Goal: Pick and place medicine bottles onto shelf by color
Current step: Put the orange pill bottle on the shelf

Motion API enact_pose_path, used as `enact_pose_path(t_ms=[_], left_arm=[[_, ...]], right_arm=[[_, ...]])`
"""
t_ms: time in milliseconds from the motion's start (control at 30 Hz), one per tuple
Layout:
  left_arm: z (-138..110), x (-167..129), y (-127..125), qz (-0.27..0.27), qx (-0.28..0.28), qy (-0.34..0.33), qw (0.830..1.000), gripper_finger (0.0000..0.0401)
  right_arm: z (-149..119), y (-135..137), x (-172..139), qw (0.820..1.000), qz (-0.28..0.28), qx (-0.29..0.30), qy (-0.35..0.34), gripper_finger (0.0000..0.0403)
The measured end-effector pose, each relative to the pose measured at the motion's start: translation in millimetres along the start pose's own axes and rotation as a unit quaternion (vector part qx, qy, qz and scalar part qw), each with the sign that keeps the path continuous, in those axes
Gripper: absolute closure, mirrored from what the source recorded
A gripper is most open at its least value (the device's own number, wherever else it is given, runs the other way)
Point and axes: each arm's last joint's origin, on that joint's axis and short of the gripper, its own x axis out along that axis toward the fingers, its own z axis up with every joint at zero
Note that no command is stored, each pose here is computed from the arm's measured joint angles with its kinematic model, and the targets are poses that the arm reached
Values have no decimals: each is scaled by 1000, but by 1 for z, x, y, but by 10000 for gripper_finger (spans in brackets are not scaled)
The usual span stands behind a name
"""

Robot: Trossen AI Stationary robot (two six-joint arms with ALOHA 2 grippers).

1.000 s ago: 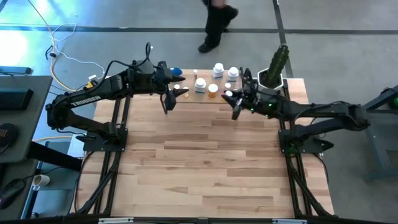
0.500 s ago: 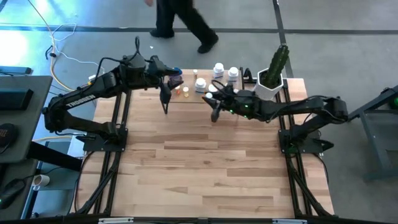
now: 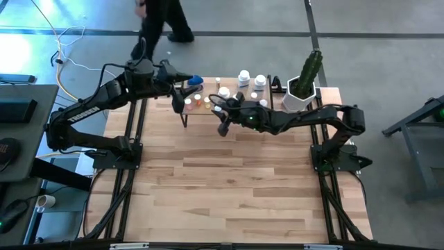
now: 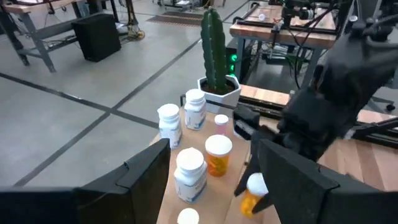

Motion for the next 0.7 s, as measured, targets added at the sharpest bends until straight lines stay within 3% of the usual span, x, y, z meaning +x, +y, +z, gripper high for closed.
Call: enact_pose_path(t_ms=[700], left_arm=[[-3, -1, -1, -6, 1, 17, 1000, 167]], right_arm=[[-17, -17, 12, 996, -63, -37, 47, 305]])
